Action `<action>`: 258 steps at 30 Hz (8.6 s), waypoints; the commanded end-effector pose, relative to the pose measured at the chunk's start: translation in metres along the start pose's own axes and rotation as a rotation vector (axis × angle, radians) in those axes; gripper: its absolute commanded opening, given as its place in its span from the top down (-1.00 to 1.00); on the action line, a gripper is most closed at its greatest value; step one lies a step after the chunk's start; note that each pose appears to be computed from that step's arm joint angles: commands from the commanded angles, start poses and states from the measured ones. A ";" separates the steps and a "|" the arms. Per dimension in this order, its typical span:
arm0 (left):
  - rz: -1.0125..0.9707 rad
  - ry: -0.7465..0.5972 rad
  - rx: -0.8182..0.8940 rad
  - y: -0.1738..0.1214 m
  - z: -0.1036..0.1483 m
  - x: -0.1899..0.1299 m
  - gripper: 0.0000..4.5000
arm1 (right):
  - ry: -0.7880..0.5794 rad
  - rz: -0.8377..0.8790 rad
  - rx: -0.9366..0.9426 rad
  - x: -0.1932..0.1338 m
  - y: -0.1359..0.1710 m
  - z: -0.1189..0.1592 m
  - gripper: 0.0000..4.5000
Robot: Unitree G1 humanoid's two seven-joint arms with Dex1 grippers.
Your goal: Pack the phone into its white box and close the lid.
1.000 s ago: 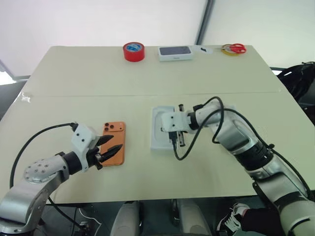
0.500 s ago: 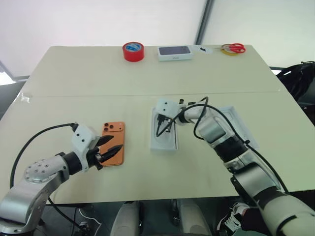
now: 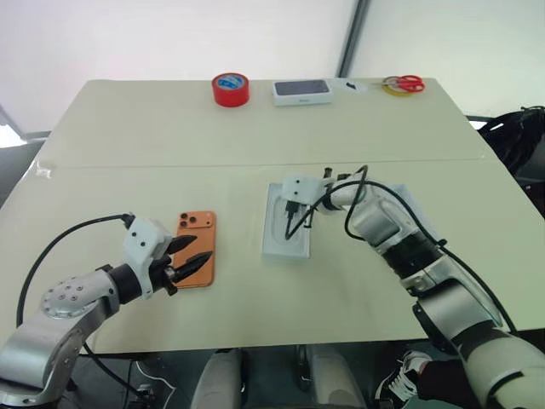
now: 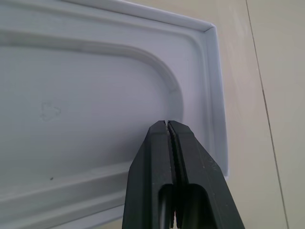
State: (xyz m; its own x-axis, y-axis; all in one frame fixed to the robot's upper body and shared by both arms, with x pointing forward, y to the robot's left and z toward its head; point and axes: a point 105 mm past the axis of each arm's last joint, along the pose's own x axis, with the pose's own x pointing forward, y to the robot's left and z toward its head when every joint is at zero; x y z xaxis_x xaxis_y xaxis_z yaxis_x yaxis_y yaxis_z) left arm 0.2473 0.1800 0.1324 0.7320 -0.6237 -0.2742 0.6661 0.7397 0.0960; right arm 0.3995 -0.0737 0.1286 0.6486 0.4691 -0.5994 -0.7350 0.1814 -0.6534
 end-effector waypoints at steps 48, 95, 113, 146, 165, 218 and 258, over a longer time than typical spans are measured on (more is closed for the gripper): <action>0.298 0.220 -0.612 0.042 -0.034 -0.016 -0.97 | -0.339 0.222 -0.029 0.011 0.077 0.120 1.00; 0.081 0.157 -0.864 0.013 -0.022 0.013 0.01 | -0.328 0.320 -0.083 0.020 0.107 0.122 1.00; 0.112 0.042 -1.052 0.020 -0.017 0.001 0.99 | -0.381 0.233 0.006 0.004 0.071 0.126 1.00; -0.236 0.010 -1.075 -0.052 0.050 0.135 0.99 | -0.328 -0.003 0.507 -0.121 0.028 -0.057 1.00; -0.228 -0.032 -1.038 -0.037 0.061 0.105 -0.88 | -0.314 -0.011 0.463 -0.110 0.018 -0.053 1.00; -0.544 0.270 -0.256 -0.150 0.054 0.194 0.98 | 0.108 0.087 0.276 -0.126 0.058 -0.107 1.00; -0.656 -0.113 0.303 -0.101 0.042 0.084 1.00 | 0.353 0.000 0.984 -0.126 0.019 -0.127 -0.03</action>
State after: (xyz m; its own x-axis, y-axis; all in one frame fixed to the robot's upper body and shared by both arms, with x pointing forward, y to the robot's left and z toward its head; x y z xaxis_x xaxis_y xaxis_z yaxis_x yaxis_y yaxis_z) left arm 0.2545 0.0460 0.1331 0.1893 -0.9420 -0.2772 0.9758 0.1491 0.1600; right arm 0.3269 -0.2431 0.1251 0.5389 0.2130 -0.8150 -0.4749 0.8759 -0.0851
